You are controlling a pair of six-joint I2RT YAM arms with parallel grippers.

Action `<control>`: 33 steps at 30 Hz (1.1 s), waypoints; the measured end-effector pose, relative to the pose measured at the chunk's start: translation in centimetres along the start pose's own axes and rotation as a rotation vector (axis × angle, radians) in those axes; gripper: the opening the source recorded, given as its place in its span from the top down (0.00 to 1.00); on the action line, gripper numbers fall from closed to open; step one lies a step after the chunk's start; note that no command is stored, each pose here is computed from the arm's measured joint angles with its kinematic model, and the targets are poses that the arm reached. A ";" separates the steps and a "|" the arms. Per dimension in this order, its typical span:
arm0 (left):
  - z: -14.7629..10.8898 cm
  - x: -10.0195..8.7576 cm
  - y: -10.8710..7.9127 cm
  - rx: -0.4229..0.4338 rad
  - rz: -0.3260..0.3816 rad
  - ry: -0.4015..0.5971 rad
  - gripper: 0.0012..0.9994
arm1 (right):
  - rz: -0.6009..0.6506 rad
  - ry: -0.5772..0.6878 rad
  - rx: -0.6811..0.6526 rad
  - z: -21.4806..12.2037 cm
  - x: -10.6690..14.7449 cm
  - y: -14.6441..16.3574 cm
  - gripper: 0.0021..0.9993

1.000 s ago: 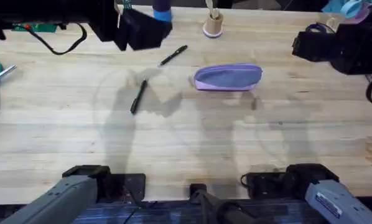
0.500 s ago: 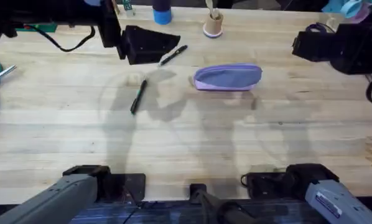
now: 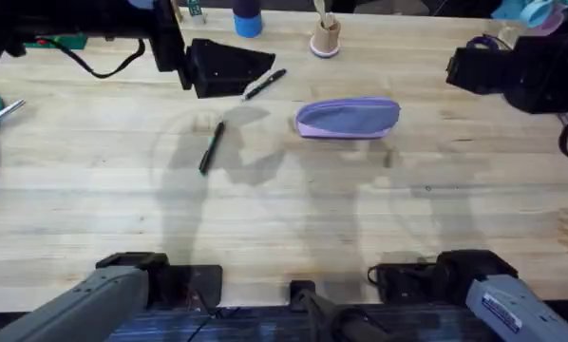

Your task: Unzip the bag, pick up the pens from the table one at a time and place them inside, then zip the bag closed.

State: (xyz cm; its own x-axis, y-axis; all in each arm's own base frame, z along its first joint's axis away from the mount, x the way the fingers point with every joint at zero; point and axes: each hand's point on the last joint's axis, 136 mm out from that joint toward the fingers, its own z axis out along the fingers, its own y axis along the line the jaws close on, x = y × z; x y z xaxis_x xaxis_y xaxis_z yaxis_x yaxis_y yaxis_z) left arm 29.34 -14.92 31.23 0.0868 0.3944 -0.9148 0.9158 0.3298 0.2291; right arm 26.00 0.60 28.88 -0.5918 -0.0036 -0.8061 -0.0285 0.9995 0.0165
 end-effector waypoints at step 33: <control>9.3 7.9 -1.4 0.273 -0.168 0.086 0.01 | -0.003 -0.004 0.000 0.0 -0.1 0.0 0.00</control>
State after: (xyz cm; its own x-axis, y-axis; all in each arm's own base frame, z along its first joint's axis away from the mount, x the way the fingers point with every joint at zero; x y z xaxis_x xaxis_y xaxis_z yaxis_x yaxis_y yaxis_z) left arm 32.41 -20.20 20.62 -0.0977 0.4289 -0.8980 0.9868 0.1588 -0.0315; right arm 26.07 0.60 28.96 -0.5883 -0.0067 -0.8086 -0.0304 0.9994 0.0139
